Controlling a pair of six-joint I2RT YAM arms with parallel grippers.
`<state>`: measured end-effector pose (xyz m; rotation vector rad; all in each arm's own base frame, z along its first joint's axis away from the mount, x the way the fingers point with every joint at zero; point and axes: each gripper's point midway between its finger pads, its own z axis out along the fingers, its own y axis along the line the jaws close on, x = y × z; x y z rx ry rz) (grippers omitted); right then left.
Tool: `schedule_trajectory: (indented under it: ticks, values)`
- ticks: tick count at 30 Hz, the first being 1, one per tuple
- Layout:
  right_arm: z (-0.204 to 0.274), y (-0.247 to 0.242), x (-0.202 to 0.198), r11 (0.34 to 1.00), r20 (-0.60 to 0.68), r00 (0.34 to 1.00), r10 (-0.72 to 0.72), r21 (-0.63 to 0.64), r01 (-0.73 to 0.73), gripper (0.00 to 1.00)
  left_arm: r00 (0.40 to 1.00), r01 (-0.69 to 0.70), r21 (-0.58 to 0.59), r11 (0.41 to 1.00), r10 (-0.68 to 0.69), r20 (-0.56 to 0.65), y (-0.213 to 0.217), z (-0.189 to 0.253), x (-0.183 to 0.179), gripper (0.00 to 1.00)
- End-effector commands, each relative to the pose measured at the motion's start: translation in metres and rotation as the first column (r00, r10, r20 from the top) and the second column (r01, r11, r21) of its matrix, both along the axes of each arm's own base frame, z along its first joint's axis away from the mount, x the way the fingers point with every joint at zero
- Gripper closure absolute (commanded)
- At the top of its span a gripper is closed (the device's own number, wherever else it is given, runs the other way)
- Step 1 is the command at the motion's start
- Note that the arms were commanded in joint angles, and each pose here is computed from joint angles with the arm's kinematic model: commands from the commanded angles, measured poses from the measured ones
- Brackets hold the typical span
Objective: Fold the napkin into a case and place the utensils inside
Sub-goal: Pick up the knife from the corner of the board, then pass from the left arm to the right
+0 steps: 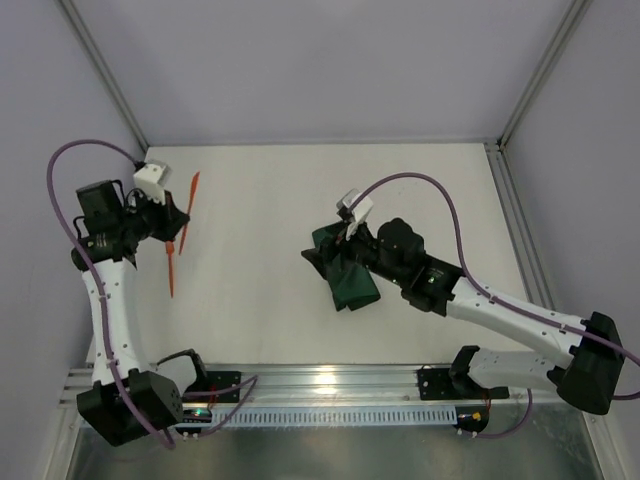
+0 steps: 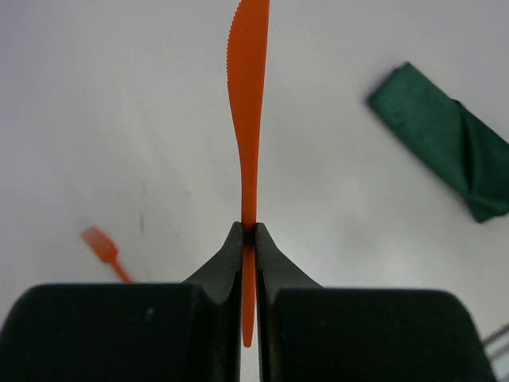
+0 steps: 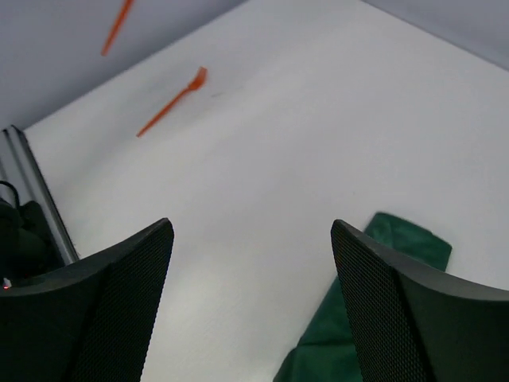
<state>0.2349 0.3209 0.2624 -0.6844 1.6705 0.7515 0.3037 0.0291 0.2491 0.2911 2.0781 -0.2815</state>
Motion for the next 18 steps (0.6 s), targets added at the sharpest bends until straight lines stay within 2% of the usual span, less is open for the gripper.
schedule_trajectory:
  ticks: [1, 4, 6, 8, 14, 18]
  values:
    - [0.077, 0.039, -0.017, 0.957, 0.182, 0.962, 0.201, 0.172, -0.233, 0.16, 0.948, 0.316, -0.162, 0.935, -0.318, 0.009, -0.094, 0.029, -0.026, 1.00]
    - [0.111, 0.061, -0.022, 0.911, 0.238, 0.932, 0.273, 0.248, -0.330, 0.17, 0.890, 0.453, -0.211, 0.866, -0.452, 0.057, -0.127, 0.060, -0.045, 1.00]
    - [0.124, 0.071, -0.020, 0.888, 0.261, 0.922, 0.287, 0.288, -0.358, 0.17, 0.866, 0.496, -0.241, 0.834, -0.493, 0.078, -0.138, 0.072, -0.057, 1.00]
    - [0.145, 0.079, -0.022, 0.854, 0.295, 0.906, 0.304, 0.337, -0.396, 0.19, 0.846, 0.533, -0.222, 0.817, -0.522, 0.110, -0.145, 0.084, -0.068, 1.00]
    - [0.148, 0.116, -0.014, 0.799, 0.243, 0.892, 0.380, 0.400, -0.449, 0.24, 0.778, 0.628, -0.220, 0.746, -0.599, 0.190, -0.161, 0.102, -0.097, 1.00]
    - [0.151, 0.126, -0.015, 0.768, 0.253, 0.873, 0.416, 0.417, -0.487, 0.28, 0.763, 0.647, -0.241, 0.724, -0.616, 0.198, -0.164, 0.103, -0.106, 1.00]
